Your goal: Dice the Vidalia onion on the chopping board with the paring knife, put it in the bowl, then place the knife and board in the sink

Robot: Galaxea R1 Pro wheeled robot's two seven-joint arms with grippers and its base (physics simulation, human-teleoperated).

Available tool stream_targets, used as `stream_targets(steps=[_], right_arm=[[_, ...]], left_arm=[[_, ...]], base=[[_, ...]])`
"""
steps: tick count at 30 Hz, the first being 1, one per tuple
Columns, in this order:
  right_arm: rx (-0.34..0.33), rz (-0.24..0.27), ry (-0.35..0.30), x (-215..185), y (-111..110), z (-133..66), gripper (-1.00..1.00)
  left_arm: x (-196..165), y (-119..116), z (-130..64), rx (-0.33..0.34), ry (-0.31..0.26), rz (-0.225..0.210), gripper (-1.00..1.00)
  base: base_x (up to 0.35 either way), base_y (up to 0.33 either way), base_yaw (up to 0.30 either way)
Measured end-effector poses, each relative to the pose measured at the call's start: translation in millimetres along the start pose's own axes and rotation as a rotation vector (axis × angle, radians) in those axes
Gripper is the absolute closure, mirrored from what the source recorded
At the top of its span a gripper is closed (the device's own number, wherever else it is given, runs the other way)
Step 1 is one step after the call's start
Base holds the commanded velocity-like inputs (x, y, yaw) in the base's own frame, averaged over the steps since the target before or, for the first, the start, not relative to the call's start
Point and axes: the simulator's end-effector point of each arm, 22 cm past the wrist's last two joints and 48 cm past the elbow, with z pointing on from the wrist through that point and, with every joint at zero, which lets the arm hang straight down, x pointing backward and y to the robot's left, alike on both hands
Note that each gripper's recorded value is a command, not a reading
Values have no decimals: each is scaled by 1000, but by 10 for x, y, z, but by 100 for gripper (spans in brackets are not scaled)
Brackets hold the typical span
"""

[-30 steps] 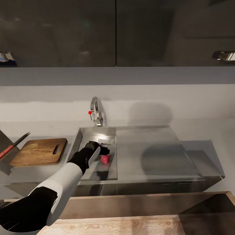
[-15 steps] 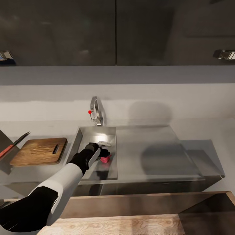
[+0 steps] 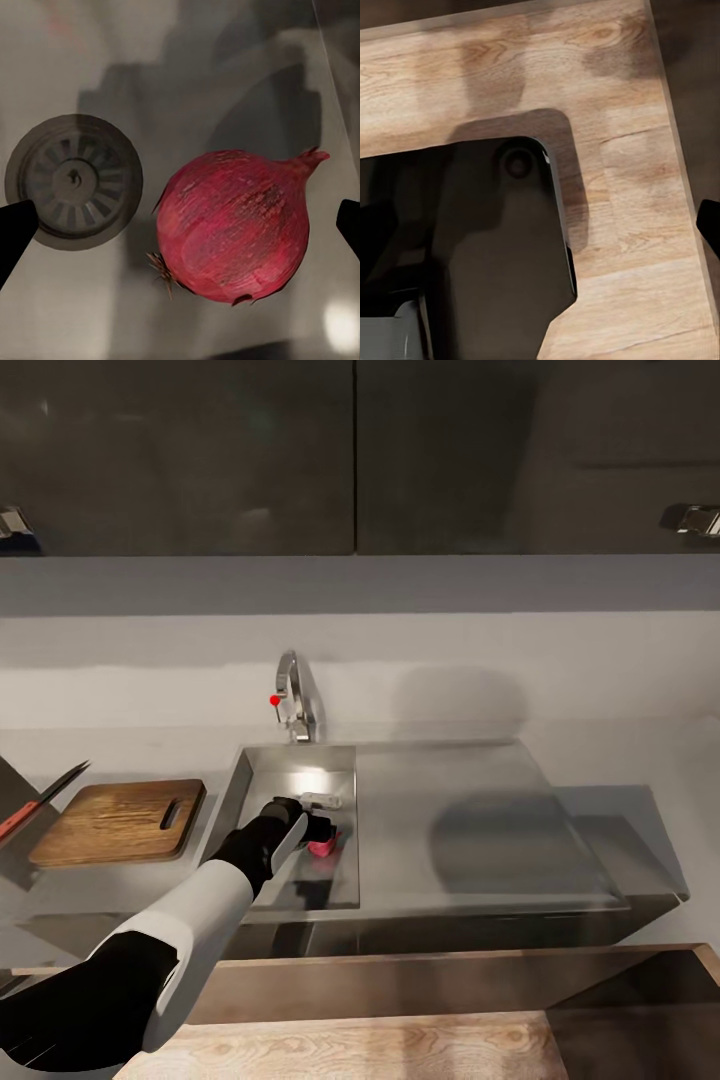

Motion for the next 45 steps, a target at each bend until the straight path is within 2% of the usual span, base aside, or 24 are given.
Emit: stream_targets(steps=[21,28,45], right_arm=[[13,4,2,8,-28,-3,-100],[8,10,4,16,25,-6,-100],[6,9,32,97,49,-54,-100]], left_arm=[[7,-45,3,21,2,0,-100],[16,-44,9,21,4,-1,-100],[137,-54,136,27,30,-4,-100]], base=[[0,0,0],[0,0,0],[55,-35,0]])
